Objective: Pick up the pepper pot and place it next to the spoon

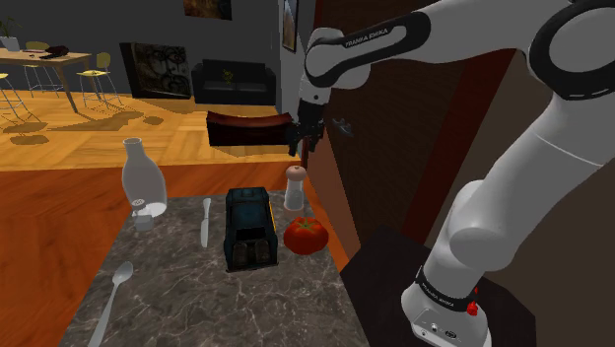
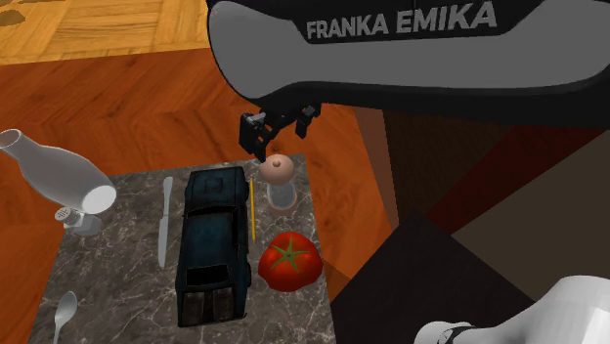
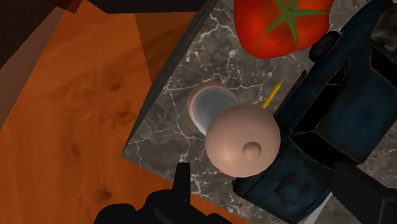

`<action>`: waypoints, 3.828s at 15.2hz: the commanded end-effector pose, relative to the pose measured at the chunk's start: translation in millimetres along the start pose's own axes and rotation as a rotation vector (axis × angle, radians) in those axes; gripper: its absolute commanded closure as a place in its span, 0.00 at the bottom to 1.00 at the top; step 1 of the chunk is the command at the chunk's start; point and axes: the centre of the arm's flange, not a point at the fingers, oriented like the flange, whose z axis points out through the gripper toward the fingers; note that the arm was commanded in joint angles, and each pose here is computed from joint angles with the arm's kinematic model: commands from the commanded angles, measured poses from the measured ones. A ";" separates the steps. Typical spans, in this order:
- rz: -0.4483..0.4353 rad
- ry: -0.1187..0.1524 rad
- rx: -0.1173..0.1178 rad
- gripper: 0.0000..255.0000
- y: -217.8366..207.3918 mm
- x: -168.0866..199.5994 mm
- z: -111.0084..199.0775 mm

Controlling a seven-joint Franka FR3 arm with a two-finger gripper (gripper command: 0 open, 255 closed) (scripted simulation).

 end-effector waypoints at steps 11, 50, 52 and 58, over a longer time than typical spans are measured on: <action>-0.021 -0.026 0.010 0.00 -0.9 24.6 74.2; -0.021 -0.026 0.010 1.00 -16.8 28.0 -40.8; -0.021 -0.026 0.010 1.00 -18.2 28.3 -51.3; -0.021 -0.026 0.010 1.00 -22.6 29.2 -82.6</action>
